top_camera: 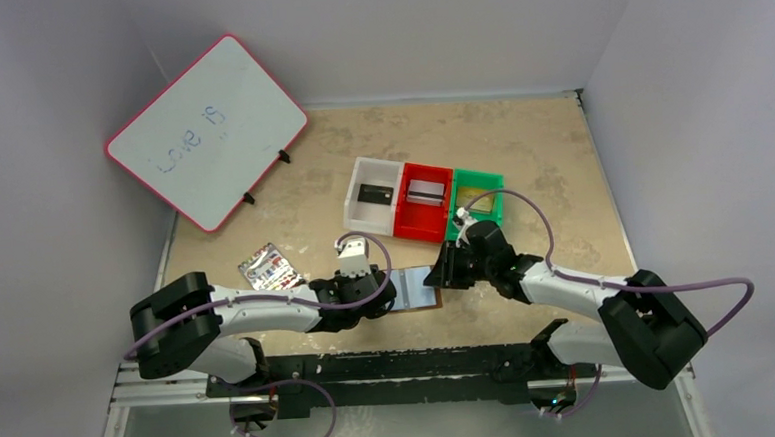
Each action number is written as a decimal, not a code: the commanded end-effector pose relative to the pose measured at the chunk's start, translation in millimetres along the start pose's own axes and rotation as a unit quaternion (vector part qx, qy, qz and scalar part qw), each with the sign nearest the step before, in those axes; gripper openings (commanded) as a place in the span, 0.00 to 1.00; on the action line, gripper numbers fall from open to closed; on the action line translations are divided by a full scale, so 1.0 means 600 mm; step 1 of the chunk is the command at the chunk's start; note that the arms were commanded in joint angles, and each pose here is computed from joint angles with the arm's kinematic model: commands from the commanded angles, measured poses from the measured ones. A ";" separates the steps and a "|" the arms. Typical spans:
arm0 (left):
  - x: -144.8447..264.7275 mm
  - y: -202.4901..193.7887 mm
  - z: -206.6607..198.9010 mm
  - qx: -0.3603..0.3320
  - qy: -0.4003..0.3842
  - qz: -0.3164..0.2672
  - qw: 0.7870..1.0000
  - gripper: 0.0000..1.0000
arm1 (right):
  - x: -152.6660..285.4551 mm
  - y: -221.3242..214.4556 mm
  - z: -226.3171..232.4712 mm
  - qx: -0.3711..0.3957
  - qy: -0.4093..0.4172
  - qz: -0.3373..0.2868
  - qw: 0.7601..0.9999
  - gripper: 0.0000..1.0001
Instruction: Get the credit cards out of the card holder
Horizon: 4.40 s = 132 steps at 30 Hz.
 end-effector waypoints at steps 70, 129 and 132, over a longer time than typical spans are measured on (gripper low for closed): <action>0.017 0.018 -0.008 0.026 -0.034 -0.031 0.999 0.55 | -0.010 -0.001 0.042 0.012 -0.055 -0.044 0.997 0.40; 0.052 0.052 0.041 0.085 0.026 -0.105 0.991 0.45 | -0.030 0.024 0.180 0.103 0.170 0.030 0.980 0.51; 0.052 0.050 0.038 0.090 0.008 -0.102 0.991 0.47 | -0.028 0.031 0.160 0.090 0.111 0.003 0.990 0.49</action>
Point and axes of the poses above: each gripper's point midway between its finger pads, its own x axis back along the fingers, its own z axis along the line the jaws close on, y = z × x, the point moved 7 cm from there along x, back along the fingers, and after that the axes turned 3 degrees about -x, right-handed, at the moved point
